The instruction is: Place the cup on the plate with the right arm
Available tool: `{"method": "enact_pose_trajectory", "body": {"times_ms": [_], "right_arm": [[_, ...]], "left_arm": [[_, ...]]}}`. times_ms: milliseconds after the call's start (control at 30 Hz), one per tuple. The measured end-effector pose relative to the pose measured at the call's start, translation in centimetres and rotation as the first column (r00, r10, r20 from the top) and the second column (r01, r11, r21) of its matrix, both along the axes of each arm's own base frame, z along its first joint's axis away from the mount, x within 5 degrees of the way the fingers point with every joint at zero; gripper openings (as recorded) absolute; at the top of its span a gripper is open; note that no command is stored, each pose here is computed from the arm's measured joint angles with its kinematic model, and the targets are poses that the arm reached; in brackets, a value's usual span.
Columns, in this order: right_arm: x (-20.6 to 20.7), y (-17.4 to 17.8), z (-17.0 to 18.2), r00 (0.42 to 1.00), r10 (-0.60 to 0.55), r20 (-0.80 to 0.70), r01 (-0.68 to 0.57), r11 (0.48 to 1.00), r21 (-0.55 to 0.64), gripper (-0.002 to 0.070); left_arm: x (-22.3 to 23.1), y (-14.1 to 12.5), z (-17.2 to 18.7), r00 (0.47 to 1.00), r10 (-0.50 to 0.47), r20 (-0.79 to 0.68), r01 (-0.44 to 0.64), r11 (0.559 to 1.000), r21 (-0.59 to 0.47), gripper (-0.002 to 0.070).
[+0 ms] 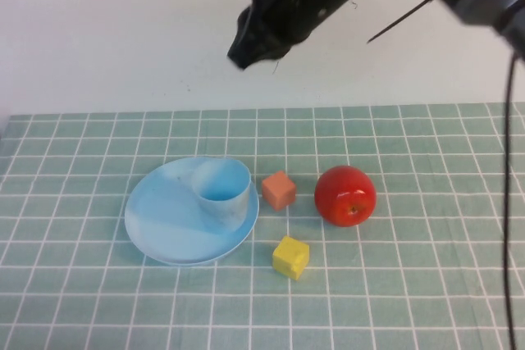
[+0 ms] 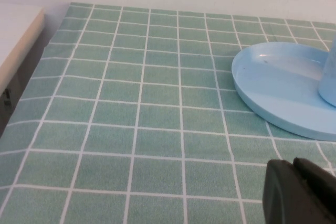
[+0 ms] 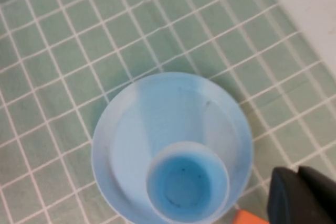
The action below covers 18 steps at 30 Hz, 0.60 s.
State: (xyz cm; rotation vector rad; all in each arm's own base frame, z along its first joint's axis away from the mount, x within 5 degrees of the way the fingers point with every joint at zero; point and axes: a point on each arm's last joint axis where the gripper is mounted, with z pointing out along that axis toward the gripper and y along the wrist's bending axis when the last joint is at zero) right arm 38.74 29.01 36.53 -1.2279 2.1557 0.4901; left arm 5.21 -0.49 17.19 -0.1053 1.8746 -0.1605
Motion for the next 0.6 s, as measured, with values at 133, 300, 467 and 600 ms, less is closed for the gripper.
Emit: {"method": "enact_pose_trajectory", "body": {"times_ms": [133,300,467,600], "right_arm": [[-2.2,-2.3,4.2,0.995,-0.055,0.080,0.057,0.998,-0.012,0.0004],[-5.6,-6.0,7.5,0.979,-0.132,0.154,0.147,0.985,-0.090,0.0000],[-9.6,-9.6,7.2,0.976,-0.176,0.131,0.199,0.960,-0.194,-0.0001],[-13.4,-12.2,6.1,0.977,-0.198,0.077,0.210,0.949,-0.234,-0.0002]], "left_arm": [[0.0,0.0,0.0,1.000,0.000,0.000,0.000,1.000,0.000,-0.0003],[0.0,0.0,0.0,1.000,0.000,0.000,0.000,1.000,0.000,-0.0003],[0.0,0.0,0.0,1.000,0.000,0.000,0.000,1.000,0.000,-0.0003],[0.0,0.0,0.0,1.000,0.000,0.000,0.000,1.000,0.000,-0.0003]]}}
